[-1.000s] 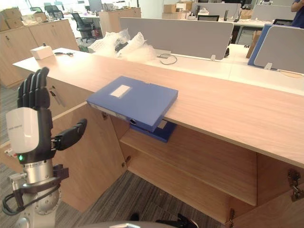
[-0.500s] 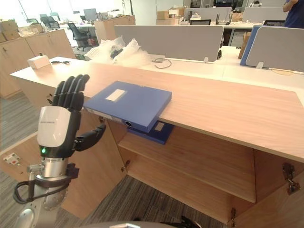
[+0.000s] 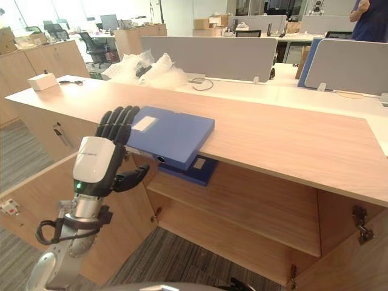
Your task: Walk over to the cabinet, pick up the folder, carry it to the office cabinet, place the folder inside the office cabinet, then close the office cabinet door
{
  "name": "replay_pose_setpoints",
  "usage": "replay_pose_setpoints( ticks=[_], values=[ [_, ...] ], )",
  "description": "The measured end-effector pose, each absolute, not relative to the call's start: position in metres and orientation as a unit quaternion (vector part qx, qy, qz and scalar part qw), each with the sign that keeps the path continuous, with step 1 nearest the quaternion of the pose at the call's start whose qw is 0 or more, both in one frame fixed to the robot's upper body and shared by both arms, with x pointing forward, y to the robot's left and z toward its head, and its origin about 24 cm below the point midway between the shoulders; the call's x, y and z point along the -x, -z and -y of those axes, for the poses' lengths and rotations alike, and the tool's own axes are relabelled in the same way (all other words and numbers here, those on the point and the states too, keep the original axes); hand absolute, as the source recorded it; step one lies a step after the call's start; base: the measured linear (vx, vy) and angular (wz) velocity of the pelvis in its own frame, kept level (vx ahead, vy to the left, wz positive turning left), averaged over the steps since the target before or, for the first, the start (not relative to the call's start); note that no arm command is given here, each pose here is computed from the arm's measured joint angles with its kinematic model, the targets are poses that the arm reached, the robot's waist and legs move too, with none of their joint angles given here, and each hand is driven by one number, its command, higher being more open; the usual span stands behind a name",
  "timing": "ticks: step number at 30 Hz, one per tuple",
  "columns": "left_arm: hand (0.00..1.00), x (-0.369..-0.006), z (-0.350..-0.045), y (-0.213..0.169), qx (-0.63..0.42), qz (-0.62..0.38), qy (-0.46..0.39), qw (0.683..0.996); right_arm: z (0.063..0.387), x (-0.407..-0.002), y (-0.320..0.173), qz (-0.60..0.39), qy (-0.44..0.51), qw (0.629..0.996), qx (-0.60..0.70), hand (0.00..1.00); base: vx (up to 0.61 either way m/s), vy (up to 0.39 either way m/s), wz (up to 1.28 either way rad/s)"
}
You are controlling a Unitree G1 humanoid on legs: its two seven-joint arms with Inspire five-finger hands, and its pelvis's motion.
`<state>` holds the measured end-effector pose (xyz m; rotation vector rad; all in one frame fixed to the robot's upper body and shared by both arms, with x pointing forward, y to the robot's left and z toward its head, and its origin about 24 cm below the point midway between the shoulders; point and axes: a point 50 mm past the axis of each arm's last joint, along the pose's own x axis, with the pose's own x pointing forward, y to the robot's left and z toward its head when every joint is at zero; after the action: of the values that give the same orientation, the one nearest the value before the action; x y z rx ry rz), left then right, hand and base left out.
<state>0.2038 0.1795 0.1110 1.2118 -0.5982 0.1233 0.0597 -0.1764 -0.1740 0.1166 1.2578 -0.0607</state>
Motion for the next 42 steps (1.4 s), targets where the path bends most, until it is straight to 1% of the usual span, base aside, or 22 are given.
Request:
replay_pose_setpoints(
  ticks=[5,10,13,15,19,23,26,29,30,33,40,42],
  values=[
    [1.0,-0.217,-0.175,-0.102,-0.578,0.272,-0.014,0.769,0.176,-0.061,0.174,-0.587,0.026,0.808,-0.054,1.0,0.0,0.0,-0.04],
    [1.0,-0.226,-0.186,-0.088,-0.6,0.236,-0.001,0.764,0.174,-0.064,0.173,-0.583,0.022,0.811,-0.053,1.0,0.0,-0.001,-0.11],
    [1.0,-0.232,-0.187,-0.086,-0.619,0.234,0.019,0.75,0.172,-0.065,0.174,-0.582,0.021,0.811,-0.055,1.0,0.0,0.0,-0.04],
    [1.0,-0.236,-0.185,-0.083,-0.636,0.236,0.036,0.734,0.169,-0.066,0.173,-0.581,0.019,0.812,-0.057,1.0,0.01,0.004,-0.02],
    [1.0,-0.24,-0.187,-0.072,-0.648,0.216,0.053,0.729,0.165,-0.07,0.173,-0.578,0.015,0.814,-0.061,1.0,0.03,0.004,-0.06],
    [1.0,-0.246,-0.19,-0.062,-0.668,0.199,0.072,0.713,0.165,-0.07,0.173,-0.578,0.014,0.814,-0.06,1.0,0.03,0.002,-0.09],
    [1.0,-0.253,-0.192,-0.066,-0.675,0.202,0.069,0.706,0.165,-0.073,0.173,-0.576,0.014,0.815,-0.059,1.0,0.01,0.002,-0.03],
    [1.0,-0.261,-0.195,-0.073,-0.688,0.211,0.065,0.692,0.167,-0.074,0.172,-0.574,0.014,0.817,-0.058,1.0,0.0,0.009,-0.01],
    [0.0,-0.263,-0.193,-0.075,-0.696,0.219,0.07,0.68,0.167,-0.075,0.172,-0.574,0.015,0.817,-0.057,1.0,0.0,0.031,-0.04],
    [0.0,-0.267,-0.19,-0.08,-0.709,0.233,0.081,0.661,0.167,-0.075,0.172,-0.573,0.014,0.818,-0.058,1.0,0.0,0.037,-0.05],
    [0.0,-0.281,-0.184,-0.099,-0.71,0.273,0.058,0.647,0.167,-0.076,0.172,-0.571,0.021,0.818,-0.065,1.0,0.01,0.029,-0.06],
    [0.0,-0.285,-0.186,-0.104,-0.709,0.283,0.035,0.646,0.167,-0.077,0.172,-0.57,0.022,0.819,-0.066,1.0,0.0,0.0,0.0]
  ],
)
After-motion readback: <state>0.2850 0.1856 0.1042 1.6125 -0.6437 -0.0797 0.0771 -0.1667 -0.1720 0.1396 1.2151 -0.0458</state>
